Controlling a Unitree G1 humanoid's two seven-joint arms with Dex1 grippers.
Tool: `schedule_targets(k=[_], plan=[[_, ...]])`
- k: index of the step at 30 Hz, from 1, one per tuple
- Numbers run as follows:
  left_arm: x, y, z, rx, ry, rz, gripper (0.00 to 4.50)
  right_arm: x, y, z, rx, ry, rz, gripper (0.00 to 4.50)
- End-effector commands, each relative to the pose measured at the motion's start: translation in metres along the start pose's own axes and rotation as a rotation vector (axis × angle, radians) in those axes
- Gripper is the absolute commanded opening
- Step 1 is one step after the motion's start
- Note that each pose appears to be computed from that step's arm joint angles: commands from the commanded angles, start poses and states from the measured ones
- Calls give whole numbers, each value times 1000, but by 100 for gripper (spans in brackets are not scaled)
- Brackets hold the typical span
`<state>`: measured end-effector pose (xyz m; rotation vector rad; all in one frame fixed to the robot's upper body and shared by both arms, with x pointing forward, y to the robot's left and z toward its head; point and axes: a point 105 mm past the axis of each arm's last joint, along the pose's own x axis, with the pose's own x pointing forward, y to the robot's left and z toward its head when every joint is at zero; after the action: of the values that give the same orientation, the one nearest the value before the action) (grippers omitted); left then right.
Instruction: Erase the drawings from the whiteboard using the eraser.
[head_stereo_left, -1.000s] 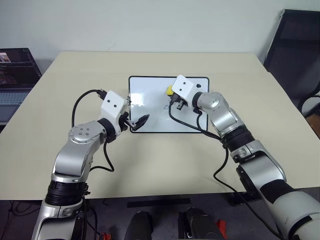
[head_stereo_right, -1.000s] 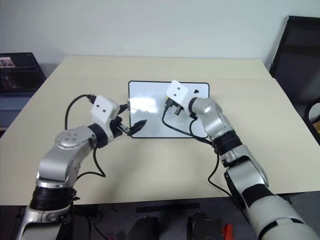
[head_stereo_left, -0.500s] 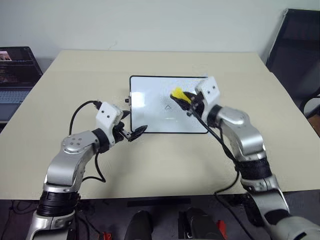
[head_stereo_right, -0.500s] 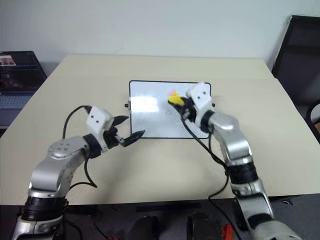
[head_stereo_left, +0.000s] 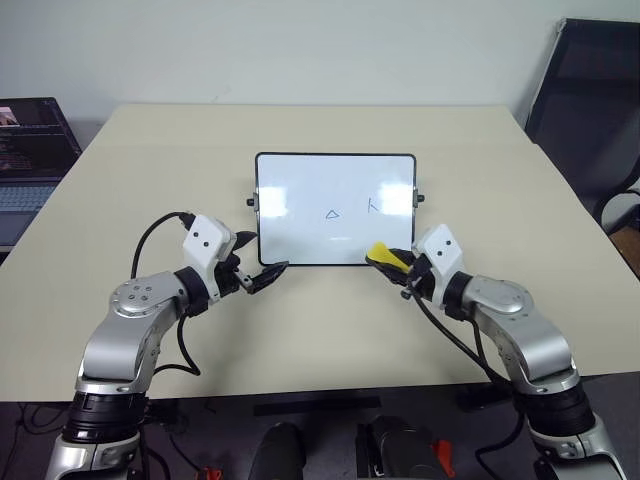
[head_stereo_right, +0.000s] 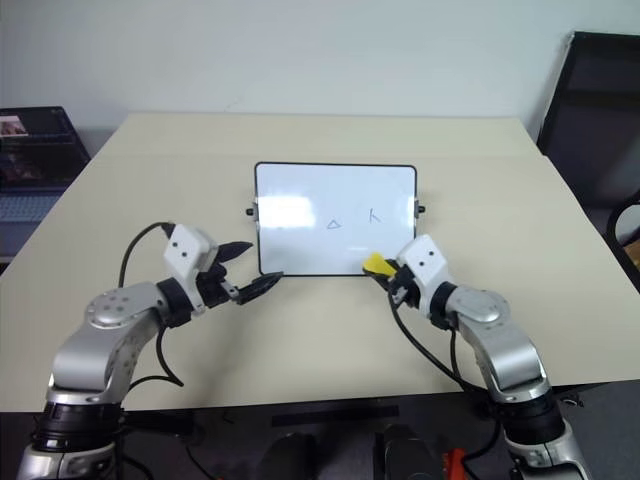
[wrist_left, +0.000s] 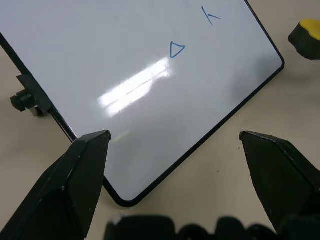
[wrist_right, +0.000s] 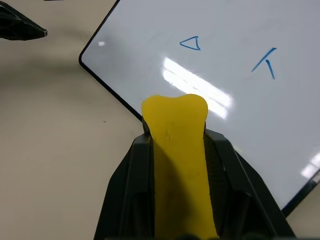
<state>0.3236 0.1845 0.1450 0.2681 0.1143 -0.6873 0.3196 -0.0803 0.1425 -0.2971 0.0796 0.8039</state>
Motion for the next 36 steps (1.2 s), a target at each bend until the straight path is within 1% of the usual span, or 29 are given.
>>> schedule_targets(k=[1, 5, 9, 15, 17, 19, 21, 24, 26, 31, 33, 36], plan=[[3, -2, 16, 55, -38, -22, 450, 8, -2, 28, -71, -83, -11, 99], [5, -9, 19, 67, -29, -59, 450, 41, -6, 45, -180, -87, -37, 99], [6, -12, 23, 74, -30, -76, 450, 71, -14, 55, -251, -69, -67, 99], [5, -14, 24, 79, -27, -88, 450, 99, -29, 59, -314, -34, -118, 99], [4, -14, 24, 80, -25, -88, 450, 103, -34, 57, -325, -21, -138, 99], [3, -14, 23, 79, -23, -87, 450, 105, -36, 41, -350, 48, -126, 99], [3, -15, 22, 78, -22, -86, 450, 103, -31, 24, -365, 105, -81, 99], [3, -16, 19, 75, -19, -86, 450, 99, -19, 9, -394, 153, -1, 99], [3, -17, 18, 73, -18, -88, 450, 99, -20, 9, -417, 153, -17, 99], [5, -17, 15, 69, -18, -94, 450, 100, -52, 39, -456, 67, -215, 99], [5, -17, 14, 69, -17, -96, 450, 99, -55, 42, -461, 60, -231, 99], [6, -18, 13, 68, -18, -99, 450, 99, -51, 33, -455, 88, -194, 99]])
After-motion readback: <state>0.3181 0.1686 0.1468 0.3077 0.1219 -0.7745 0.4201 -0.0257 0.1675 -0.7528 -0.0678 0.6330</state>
